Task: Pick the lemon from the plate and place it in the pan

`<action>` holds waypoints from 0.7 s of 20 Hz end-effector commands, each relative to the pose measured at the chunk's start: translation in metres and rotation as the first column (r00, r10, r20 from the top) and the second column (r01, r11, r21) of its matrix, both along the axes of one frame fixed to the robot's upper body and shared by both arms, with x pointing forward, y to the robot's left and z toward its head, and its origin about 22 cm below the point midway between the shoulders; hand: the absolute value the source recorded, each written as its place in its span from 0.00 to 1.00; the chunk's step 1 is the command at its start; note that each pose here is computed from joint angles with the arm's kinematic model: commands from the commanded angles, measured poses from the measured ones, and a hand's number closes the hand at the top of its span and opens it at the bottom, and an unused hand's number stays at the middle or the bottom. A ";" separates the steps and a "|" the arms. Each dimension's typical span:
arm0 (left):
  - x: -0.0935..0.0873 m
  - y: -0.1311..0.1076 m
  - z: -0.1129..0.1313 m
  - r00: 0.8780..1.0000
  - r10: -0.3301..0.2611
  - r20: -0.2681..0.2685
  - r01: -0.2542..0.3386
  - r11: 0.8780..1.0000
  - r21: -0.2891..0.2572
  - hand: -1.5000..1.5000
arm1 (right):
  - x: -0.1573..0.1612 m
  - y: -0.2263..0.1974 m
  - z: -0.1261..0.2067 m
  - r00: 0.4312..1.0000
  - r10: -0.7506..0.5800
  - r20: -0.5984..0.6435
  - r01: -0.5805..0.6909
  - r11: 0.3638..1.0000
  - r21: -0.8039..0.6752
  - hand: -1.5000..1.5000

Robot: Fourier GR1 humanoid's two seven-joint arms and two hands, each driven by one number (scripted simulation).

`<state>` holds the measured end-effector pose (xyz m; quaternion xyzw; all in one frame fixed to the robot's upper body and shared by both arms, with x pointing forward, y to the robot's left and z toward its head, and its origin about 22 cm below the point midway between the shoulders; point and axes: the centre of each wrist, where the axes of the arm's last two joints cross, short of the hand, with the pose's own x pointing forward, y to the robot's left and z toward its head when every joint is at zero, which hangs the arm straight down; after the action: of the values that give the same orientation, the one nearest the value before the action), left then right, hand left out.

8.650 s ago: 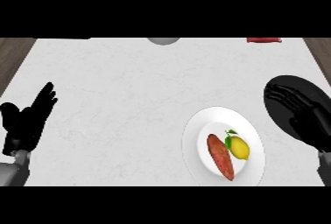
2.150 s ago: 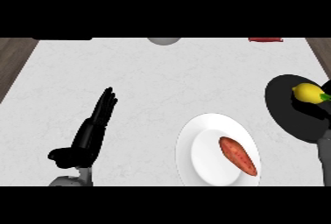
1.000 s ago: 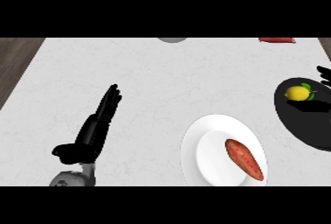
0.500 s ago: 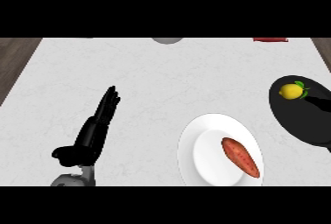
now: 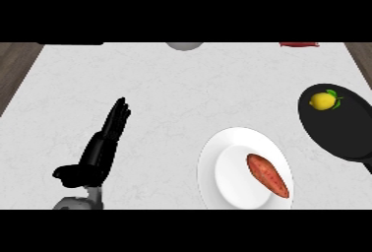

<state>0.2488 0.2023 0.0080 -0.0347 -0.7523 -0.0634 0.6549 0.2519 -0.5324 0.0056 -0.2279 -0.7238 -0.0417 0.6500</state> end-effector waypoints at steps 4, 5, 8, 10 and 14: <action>-0.010 0.008 0.008 1.000 -0.012 -0.009 0.012 1.000 -0.005 0.50 | -0.049 -0.018 -0.019 0.994 0.103 0.037 -0.104 0.994 0.021 0.00; 0.000 -0.009 0.006 1.000 0.014 -0.027 -0.014 1.000 -0.002 0.50 | -0.061 -0.023 -0.020 0.993 0.112 0.041 -0.112 0.994 -0.004 0.00; -0.017 -0.002 -0.008 1.000 0.010 -0.013 -0.010 1.000 -0.001 0.50 | -0.061 -0.027 -0.014 0.994 0.108 0.029 -0.107 0.994 -0.019 0.00; -0.009 0.008 0.006 1.000 0.025 -0.004 -0.025 1.000 -0.003 0.50 | -0.063 -0.020 -0.025 0.994 0.108 0.009 -0.107 0.994 -0.030 0.00; -0.011 -0.004 0.000 1.000 0.021 -0.012 -0.021 1.000 0.021 0.50 | -0.071 -0.029 -0.016 0.992 0.123 -0.005 -0.123 0.991 -0.053 0.00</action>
<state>0.2450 0.2006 0.0071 -0.0277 -0.7498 -0.0581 0.6585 0.1933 -0.5523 -0.0152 -0.2334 -0.7143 0.0025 0.6598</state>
